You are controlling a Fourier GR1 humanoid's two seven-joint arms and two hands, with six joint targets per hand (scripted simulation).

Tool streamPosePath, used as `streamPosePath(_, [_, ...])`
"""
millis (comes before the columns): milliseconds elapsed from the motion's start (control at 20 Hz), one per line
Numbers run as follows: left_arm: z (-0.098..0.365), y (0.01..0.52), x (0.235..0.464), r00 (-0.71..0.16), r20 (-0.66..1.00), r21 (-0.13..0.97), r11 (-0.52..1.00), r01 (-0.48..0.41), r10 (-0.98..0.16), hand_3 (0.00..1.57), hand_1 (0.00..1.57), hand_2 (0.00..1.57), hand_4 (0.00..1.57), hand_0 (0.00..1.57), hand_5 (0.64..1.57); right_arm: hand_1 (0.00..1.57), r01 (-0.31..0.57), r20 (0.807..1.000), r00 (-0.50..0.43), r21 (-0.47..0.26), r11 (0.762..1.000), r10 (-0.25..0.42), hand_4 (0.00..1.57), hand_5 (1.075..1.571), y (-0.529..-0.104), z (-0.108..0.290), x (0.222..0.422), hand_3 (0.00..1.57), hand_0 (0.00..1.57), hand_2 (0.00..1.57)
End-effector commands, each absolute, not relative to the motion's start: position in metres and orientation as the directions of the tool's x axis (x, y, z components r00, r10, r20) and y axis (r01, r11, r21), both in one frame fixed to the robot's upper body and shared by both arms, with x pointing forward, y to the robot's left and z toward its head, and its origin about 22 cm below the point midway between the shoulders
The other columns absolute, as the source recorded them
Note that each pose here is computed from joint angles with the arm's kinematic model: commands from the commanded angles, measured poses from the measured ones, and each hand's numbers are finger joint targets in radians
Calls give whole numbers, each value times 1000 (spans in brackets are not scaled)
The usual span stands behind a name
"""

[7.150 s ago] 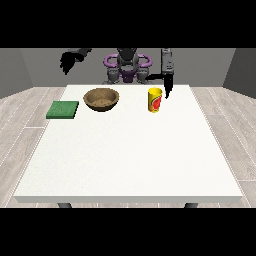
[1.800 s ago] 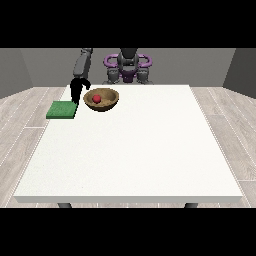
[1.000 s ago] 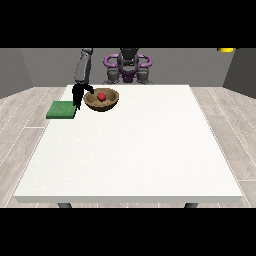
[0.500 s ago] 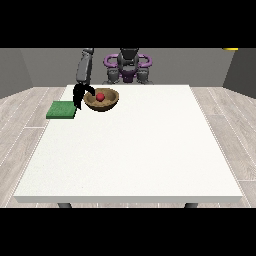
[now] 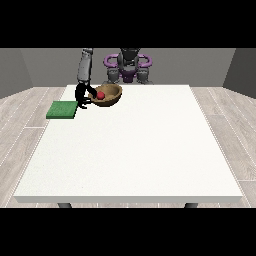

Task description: Pick the cup and pour the ball into the bowl, then pick the bowl and place it on the pad

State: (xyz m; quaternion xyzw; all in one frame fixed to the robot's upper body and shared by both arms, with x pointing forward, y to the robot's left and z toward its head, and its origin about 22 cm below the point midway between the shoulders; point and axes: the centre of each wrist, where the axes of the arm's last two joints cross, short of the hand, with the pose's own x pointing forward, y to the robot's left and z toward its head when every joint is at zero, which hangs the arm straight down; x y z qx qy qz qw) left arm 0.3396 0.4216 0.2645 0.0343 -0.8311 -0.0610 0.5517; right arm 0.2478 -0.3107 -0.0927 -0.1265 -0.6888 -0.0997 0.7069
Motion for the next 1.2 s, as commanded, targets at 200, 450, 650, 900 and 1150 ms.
streamPosePath(200, [252,443,336,-338,936,99,995,-27,-102,0,0,0,1192,0,1526,1571,425,947,278,-269,864,158,1000,1545,-388,-32,258,1175,1571,1571])
streamPosePath(450, [231,458,329,-292,950,102,994,-48,-111,0,0,0,1200,0,1540,1571,405,939,308,-273,872,151,1046,1557,-401,-3,265,969,1571,1571])
streamPosePath(650, [226,461,325,-275,951,127,989,-70,-142,0,0,0,1203,0,1540,1571,392,925,325,-321,862,197,1050,1563,-415,11,262,724,1571,1571])
streamPosePath(900, [205,474,316,-283,949,115,987,-110,-142,0,0,0,1206,0,1543,1571,424,941,283,-297,856,186,1085,1564,-455,67,269,566,1571,1571])
streamPosePath(1150, [231,484,316,-306,943,101,989,-112,-130,0,0,0,1203,0,1546,1571,436,945,267,-292,851,187,1085,1564,-479,117,291,566,1571,1571])
